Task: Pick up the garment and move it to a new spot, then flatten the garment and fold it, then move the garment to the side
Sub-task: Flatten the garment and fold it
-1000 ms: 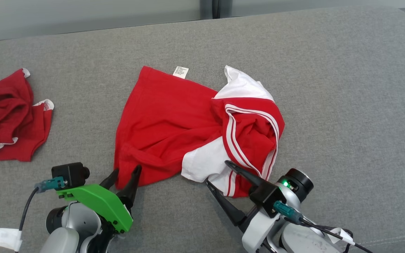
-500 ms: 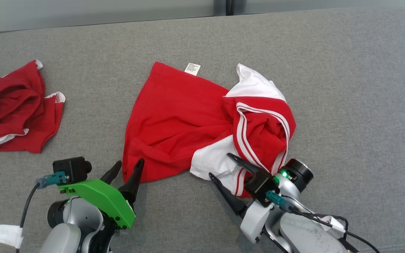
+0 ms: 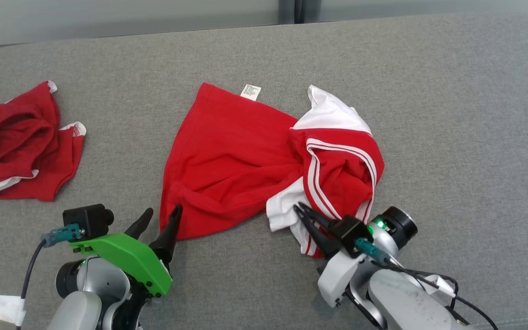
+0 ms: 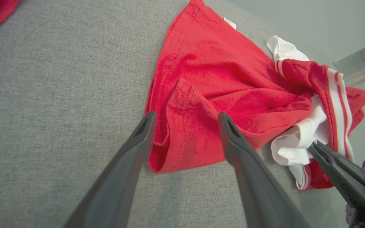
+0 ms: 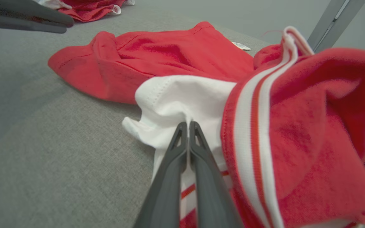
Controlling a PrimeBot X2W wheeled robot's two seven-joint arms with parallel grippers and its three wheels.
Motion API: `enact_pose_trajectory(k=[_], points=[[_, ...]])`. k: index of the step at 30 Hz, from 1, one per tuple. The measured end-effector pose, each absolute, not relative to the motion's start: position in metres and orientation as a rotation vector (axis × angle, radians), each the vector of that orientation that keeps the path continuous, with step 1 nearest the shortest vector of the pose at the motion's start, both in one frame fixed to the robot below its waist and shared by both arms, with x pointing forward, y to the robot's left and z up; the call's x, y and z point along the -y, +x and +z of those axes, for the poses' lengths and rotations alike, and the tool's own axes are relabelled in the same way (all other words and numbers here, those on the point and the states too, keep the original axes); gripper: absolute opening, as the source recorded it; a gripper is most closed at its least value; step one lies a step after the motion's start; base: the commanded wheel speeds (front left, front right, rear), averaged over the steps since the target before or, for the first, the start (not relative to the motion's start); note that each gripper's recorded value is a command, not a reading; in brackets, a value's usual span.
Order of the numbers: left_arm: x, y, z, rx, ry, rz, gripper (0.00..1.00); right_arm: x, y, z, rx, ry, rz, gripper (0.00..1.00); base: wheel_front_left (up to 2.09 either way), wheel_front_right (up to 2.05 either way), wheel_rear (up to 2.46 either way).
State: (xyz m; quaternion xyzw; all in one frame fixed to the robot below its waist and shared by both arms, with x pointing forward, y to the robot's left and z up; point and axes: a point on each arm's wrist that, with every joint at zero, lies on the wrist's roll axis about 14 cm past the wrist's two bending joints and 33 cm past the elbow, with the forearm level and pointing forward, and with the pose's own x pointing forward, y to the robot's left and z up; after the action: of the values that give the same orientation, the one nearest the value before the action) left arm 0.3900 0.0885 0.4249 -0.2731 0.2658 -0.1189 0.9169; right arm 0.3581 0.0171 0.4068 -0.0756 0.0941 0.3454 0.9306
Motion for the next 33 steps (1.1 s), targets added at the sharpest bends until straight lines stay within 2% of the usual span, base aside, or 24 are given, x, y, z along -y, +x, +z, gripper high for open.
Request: enact_pose_trajectory(k=[4,6,8,13,18,23,33], points=[[-0.093,0.393,0.426,-0.534,-0.538,-0.237,1.00,0.006,0.382,0.431,-0.147,-0.046,0.562,0.00,0.00,0.00,0.00],[-0.096,0.396,0.426,-0.528,-0.517,-0.236,1.00,0.037,0.395,0.437,-0.135,-0.017,0.433,0.00,0.00,0.00,0.00],[-0.095,0.395,0.424,-0.534,-0.506,-0.245,1.00,0.061,0.396,0.436,-0.138,-0.036,0.374,0.00,0.00,0.00,0.00],[-0.080,0.396,0.422,-0.548,-0.475,-0.297,1.00,0.127,0.392,0.431,-0.163,-0.069,0.228,0.00,0.00,0.00,0.00],[-0.057,0.395,0.422,-0.563,-0.472,-0.364,1.00,0.188,0.360,0.404,-0.273,-0.091,0.092,0.00,0.00,0.00,0.00],[-0.051,0.396,0.418,-0.577,-0.469,-0.380,1.00,0.221,0.332,0.381,-0.372,-0.117,0.023,0.00,0.00,0.00,0.00],[-0.030,0.387,0.418,-0.611,-0.458,-0.470,1.00,0.199,0.337,0.385,-0.352,-0.073,0.070,0.00,0.00,0.00,0.00]])
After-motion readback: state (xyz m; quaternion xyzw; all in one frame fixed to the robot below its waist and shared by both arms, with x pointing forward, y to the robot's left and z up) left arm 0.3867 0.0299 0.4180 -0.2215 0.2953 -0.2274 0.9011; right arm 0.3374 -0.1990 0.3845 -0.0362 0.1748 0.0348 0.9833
